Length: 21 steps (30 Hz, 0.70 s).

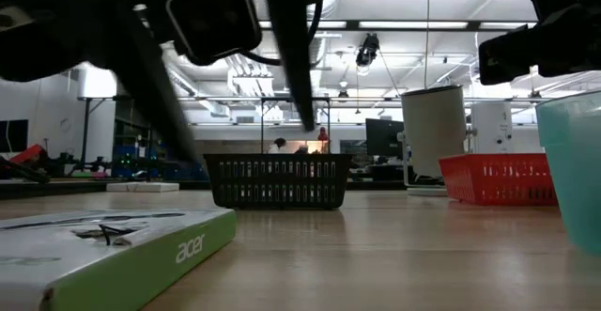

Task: Pick and place items into bin
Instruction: Put the bottom white card reader box into the black bin

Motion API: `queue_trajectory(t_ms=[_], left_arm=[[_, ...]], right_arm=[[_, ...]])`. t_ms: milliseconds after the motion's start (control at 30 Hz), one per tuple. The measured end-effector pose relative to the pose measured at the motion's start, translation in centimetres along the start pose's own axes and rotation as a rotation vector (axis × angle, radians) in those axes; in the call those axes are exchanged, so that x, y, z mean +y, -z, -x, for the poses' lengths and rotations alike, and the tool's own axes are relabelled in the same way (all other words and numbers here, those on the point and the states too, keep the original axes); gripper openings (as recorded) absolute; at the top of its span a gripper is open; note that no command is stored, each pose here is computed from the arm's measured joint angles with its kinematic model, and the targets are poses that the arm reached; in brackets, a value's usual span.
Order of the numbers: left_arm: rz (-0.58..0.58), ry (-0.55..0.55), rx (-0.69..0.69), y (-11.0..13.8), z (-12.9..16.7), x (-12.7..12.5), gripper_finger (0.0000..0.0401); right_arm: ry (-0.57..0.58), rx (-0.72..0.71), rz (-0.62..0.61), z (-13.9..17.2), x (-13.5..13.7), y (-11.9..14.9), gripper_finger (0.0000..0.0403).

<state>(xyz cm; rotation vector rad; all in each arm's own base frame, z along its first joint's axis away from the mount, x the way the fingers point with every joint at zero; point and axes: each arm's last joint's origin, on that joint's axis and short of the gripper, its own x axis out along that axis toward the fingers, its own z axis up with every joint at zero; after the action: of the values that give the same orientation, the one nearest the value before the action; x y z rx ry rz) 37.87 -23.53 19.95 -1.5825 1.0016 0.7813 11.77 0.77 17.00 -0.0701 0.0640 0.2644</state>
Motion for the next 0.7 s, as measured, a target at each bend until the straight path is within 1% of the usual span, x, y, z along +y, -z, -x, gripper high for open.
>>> queue_trajectory(t_ms=[133, 233, 467, 700], left_arm=[[0.001, -0.015, 0.001, 0.4, -0.4, 0.5, 0.0169], [0.024, -0.016, 0.001, 0.5, -0.4, 0.6, 0.0169], [0.037, -0.073, -0.04, 0.2, -0.7, 1.3, 0.0169], [0.036, -0.083, -0.054, 0.1, -1.1, 1.7, 0.0169]], right_arm=[[-0.001, 0.001, 0.0, 0.0, 0.0, 0.0, 0.0063], [-0.001, 0.002, 0.0, 0.0, 0.0, 0.0, 0.0063], [-0.001, 0.003, 0.0, 0.0, 0.0, 0.0, 0.0063], [-0.001, 0.002, 0.0, 0.0, 0.0, 0.0, 0.0063]])
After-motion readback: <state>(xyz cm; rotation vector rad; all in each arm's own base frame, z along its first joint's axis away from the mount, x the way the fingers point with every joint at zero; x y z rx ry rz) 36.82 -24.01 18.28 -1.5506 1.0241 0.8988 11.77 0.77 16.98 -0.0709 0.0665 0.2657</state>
